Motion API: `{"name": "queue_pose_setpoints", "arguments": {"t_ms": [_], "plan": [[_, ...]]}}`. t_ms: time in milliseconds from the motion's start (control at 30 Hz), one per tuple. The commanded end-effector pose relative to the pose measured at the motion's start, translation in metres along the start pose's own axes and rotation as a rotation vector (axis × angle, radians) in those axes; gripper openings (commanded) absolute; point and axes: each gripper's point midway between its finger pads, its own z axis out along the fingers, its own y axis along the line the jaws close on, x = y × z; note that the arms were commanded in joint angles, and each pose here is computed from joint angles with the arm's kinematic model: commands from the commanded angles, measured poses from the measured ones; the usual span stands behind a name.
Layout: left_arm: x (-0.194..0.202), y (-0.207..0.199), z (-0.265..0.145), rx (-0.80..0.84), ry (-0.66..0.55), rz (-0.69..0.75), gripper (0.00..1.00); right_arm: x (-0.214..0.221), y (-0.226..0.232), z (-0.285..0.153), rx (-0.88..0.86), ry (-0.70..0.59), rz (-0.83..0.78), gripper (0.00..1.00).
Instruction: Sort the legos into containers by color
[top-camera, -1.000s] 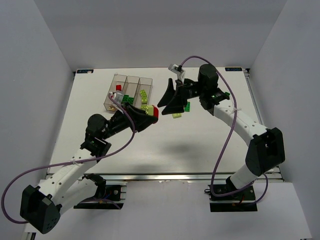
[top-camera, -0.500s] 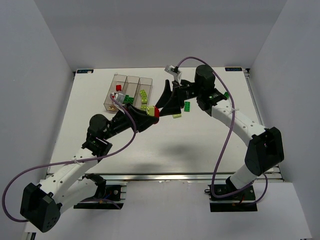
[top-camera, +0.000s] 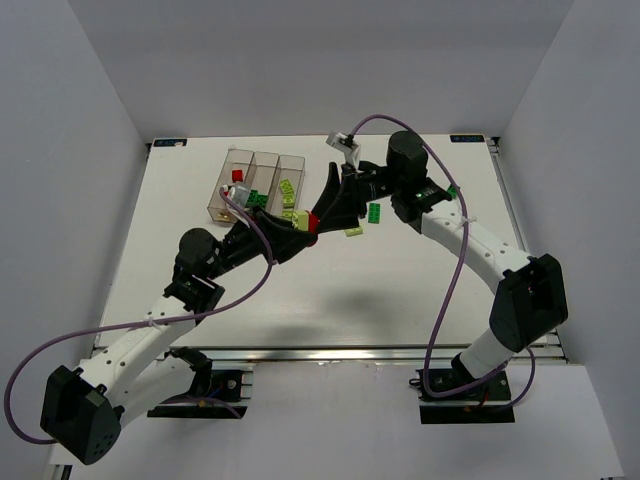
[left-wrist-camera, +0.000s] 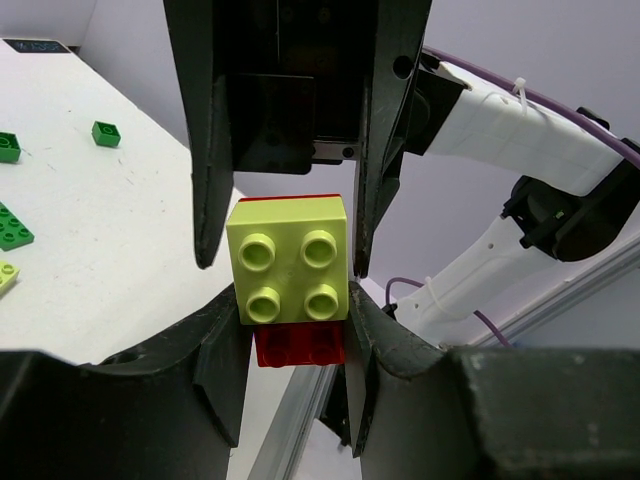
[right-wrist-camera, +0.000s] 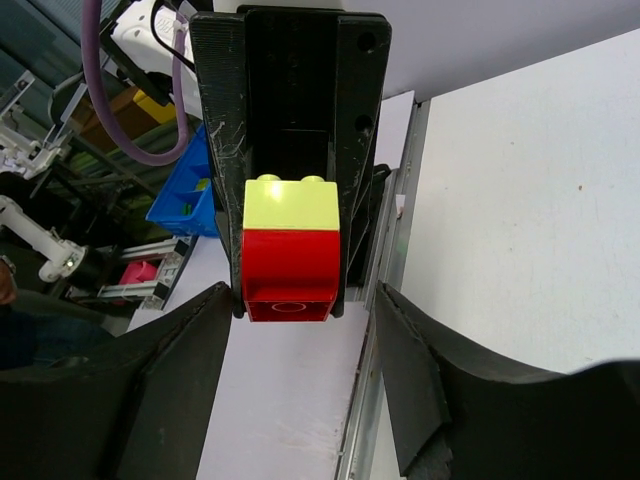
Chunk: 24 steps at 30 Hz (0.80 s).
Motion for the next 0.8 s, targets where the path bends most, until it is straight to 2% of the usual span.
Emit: {"name": "queue_pose_setpoints", "arguments": {"t_ms": [0, 167, 233, 433, 467, 533, 600, 633, 667, 733, 767], "plan": [[0.001, 0.004, 0.0, -0.015, -0.004, 0.014, 0.0, -0.016, 0.012, 0.003, -0.015, -0.012, -0.067, 0.63], [0.004, 0.007, 0.0, -0.025, 0.004, 0.013, 0.0, -0.018, 0.01, 0.005, -0.007, -0.017, -0.056, 0.61], [0.004, 0.007, 0.001, -0.025, 0.005, 0.014, 0.0, -0.019, 0.01, 0.005, -0.004, -0.02, -0.056, 0.58], [0.005, 0.01, 0.002, -0.034, 0.012, 0.012, 0.0, -0.017, 0.008, 0.005, -0.003, -0.021, -0.049, 0.31], [0.005, 0.01, 0.002, -0.034, 0.012, 0.013, 0.0, -0.017, 0.007, 0.005, -0.003, -0.021, -0.047, 0.23], [0.005, 0.01, 0.002, -0.038, 0.012, 0.013, 0.0, -0.017, 0.007, 0.005, -0.003, -0.021, -0.05, 0.15], [0.001, 0.014, 0.002, -0.064, 0.002, 0.015, 0.18, -0.016, 0.007, 0.005, -0.004, -0.02, -0.048, 0.06], [0.002, 0.017, 0.001, -0.087, 0.007, 0.01, 0.3, -0.016, 0.008, 0.005, -0.004, -0.021, -0.05, 0.03], [0.001, 0.017, 0.0, -0.094, 0.001, 0.014, 0.48, -0.015, 0.007, 0.005, -0.006, -0.02, -0.05, 0.0], [-0.005, 0.017, -0.004, -0.119, -0.025, 0.025, 0.63, -0.015, 0.008, 0.005, -0.01, -0.017, -0.052, 0.0], [-0.007, 0.018, -0.006, -0.132, -0.038, 0.03, 0.75, -0.014, 0.008, 0.005, -0.011, -0.016, -0.052, 0.0]]}}
